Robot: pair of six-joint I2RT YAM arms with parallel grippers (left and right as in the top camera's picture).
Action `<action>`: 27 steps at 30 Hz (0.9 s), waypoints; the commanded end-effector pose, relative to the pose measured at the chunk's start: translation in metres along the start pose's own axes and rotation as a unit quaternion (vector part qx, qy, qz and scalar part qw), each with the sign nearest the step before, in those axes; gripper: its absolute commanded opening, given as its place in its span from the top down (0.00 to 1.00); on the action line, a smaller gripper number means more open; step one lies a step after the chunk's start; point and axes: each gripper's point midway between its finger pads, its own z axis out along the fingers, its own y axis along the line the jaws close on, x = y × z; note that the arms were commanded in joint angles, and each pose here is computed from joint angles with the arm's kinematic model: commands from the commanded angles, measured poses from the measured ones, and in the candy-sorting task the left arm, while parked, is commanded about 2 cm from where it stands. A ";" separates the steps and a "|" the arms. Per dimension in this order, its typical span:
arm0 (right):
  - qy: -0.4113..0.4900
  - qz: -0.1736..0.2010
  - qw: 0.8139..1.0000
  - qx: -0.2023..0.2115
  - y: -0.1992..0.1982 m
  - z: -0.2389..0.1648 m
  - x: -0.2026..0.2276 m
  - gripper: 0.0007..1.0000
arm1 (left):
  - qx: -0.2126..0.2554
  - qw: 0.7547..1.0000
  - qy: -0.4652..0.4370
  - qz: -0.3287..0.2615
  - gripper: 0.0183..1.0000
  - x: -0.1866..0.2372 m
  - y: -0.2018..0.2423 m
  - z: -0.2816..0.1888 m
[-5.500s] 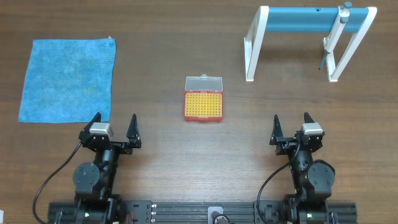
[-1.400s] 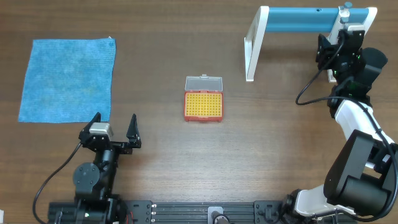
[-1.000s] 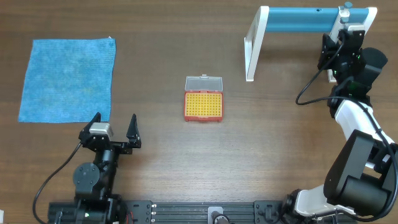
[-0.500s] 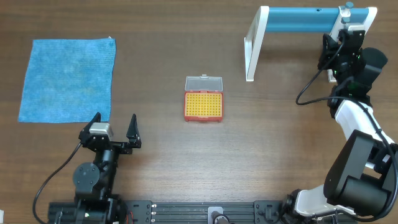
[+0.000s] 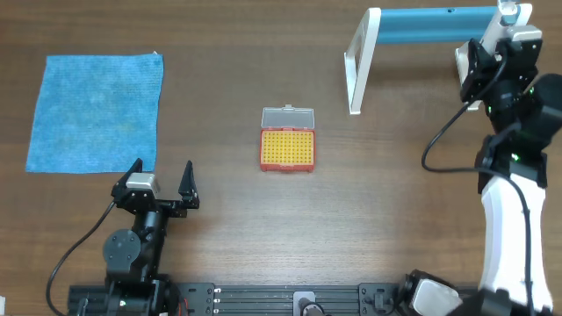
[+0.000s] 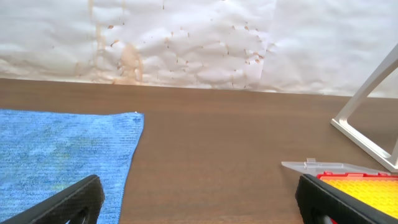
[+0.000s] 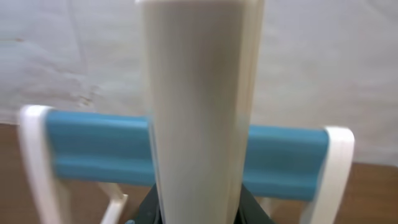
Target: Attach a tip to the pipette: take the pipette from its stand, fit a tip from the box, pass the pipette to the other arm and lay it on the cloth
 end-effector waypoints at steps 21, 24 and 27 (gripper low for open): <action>-0.029 0.073 0.831 -0.551 0.362 -0.021 0.054 0.92 | -0.003 1.000 0.001 0.005 0.00 0.001 0.001 0.000; -0.032 0.044 0.822 -0.568 0.366 -0.023 0.068 0.93 | -0.003 1.000 0.001 0.005 0.00 0.001 0.001 0.000; -0.045 0.014 0.823 -0.566 0.366 -0.022 0.074 0.93 | -0.003 1.000 0.001 0.005 0.00 0.001 0.001 0.000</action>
